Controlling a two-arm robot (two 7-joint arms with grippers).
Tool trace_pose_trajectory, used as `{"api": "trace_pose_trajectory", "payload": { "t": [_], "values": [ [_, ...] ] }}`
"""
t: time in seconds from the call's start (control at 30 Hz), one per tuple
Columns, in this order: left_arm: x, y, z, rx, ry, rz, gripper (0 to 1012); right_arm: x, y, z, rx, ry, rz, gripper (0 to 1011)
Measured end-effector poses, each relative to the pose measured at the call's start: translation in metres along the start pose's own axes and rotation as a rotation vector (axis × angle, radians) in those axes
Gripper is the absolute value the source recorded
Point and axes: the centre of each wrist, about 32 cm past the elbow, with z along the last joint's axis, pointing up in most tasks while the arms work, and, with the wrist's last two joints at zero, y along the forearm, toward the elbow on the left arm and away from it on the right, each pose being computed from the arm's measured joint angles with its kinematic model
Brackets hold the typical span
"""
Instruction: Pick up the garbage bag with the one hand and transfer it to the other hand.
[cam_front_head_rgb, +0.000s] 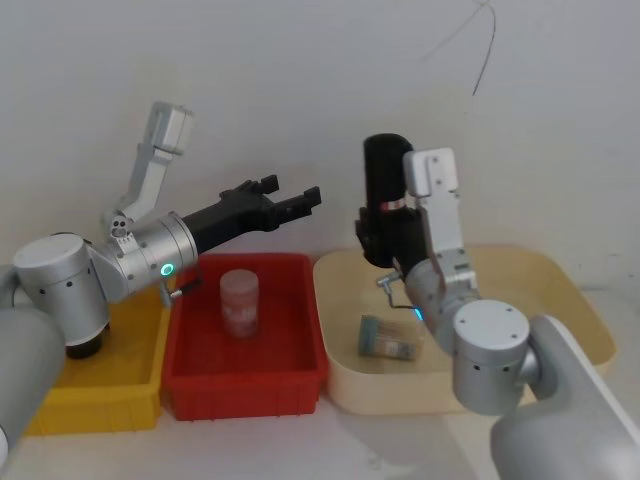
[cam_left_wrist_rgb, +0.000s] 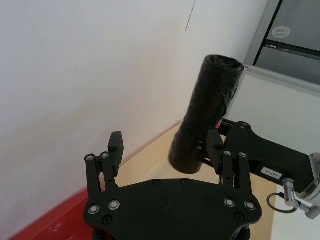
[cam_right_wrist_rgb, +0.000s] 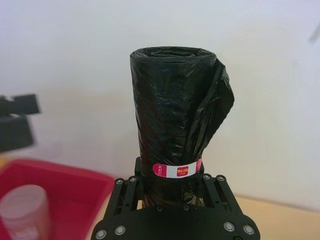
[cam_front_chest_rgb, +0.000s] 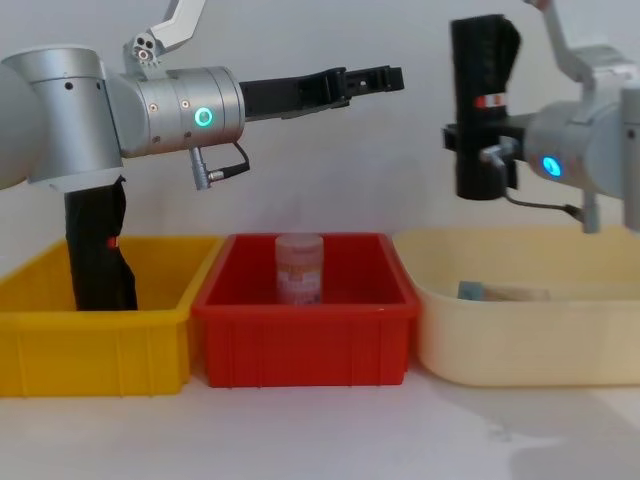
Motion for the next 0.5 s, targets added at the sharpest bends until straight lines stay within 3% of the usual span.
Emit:
{"api": "trace_pose_trajectory", "payload": {
  "t": [0.37, 0.5],
  "values": [
    [0.0000, 0.0000, 0.0000, 0.000, 0.000, 0.000, 1001, 0.020, -0.019, -0.009, -0.028, -0.001, -0.058, 535],
    [0.0000, 0.0000, 0.0000, 0.000, 0.000, 0.000, 1001, 0.024, -0.024, -0.011, -0.034, -0.004, -0.071, 619]
  ]
}}
